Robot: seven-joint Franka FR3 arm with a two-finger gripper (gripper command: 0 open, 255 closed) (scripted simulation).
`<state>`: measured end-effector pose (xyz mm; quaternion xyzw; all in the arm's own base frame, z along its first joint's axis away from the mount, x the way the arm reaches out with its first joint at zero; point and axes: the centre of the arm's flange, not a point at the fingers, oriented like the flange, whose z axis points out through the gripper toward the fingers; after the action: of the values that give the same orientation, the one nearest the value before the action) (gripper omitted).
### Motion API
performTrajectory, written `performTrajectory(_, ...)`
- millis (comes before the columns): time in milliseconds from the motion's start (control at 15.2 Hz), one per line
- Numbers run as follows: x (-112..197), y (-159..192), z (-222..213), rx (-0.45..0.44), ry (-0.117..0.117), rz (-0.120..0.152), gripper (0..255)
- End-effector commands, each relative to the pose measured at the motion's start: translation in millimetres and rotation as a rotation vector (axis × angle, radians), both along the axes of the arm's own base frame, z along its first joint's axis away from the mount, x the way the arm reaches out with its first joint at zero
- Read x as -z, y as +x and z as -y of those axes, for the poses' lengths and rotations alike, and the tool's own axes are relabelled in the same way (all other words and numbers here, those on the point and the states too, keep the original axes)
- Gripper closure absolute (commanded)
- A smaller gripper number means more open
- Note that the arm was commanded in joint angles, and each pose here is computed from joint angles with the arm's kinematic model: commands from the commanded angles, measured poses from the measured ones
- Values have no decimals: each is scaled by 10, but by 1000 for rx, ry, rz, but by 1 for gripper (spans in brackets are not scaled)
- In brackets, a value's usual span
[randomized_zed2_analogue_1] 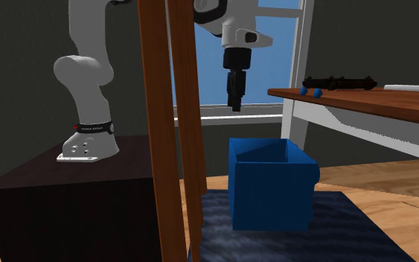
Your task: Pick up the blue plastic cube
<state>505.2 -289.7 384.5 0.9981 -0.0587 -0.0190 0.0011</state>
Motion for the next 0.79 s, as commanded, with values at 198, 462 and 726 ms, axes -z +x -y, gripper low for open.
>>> performTrajectory(198,326,277,520,13,10,3,0)
performTrajectory(462,549,383,707,18,13,4,0)
performTrajectory(726,760,383,707,18,13,4,0)
